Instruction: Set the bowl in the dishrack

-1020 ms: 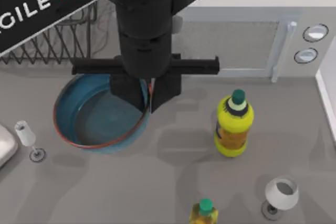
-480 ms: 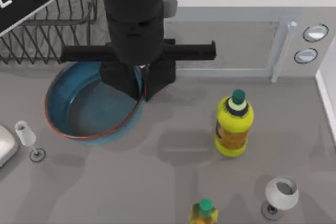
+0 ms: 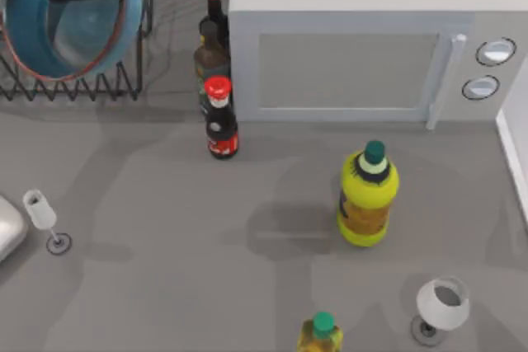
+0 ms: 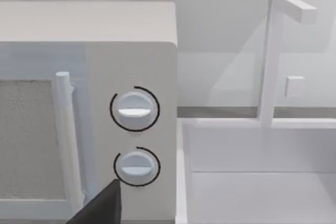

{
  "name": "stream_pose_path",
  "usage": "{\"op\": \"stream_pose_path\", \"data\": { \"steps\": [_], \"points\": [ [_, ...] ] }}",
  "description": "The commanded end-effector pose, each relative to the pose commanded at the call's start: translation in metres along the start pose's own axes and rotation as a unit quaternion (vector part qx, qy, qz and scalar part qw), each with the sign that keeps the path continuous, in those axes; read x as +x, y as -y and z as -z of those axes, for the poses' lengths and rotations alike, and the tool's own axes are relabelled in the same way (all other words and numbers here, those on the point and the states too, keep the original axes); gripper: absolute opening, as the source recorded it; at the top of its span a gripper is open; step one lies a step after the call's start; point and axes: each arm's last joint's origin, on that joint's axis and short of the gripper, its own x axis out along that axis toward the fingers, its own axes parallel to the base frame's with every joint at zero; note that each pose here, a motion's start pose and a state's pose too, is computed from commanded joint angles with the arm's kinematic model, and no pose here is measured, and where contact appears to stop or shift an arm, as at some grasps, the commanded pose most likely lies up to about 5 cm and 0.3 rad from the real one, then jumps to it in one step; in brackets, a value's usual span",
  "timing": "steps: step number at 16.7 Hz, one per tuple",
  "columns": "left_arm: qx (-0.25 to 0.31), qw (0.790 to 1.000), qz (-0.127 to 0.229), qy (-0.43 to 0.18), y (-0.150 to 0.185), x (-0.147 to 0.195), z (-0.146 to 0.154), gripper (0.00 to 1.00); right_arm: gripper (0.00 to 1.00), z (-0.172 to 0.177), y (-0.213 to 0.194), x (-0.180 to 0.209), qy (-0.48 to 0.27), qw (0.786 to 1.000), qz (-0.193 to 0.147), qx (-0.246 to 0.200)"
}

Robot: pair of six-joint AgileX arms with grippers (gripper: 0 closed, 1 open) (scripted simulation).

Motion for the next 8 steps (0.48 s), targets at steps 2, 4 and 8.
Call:
{"op": "stream_pose_path", "data": {
  "steps": [2, 4, 8],
  "points": [
    [-0.003, 0.995, 0.021, 0.102, -0.033, -0.023, -0.015, 0.0, 1.0, 0.0, 0.0, 0.0, 0.0, 1.0, 0.0, 0.0],
    [0.007, 0.979, 0.026, 0.2, -0.066, -0.047, -0.02, 0.0, 1.0, 0.0, 0.0, 0.0, 0.0, 1.0, 0.0, 0.0],
    [0.053, 0.934, 0.002, 0.354, -0.115, -0.09, -0.002, 0.0, 1.0, 0.0, 0.0, 0.0, 0.0, 1.0, 0.0, 0.0]
  ]
}}
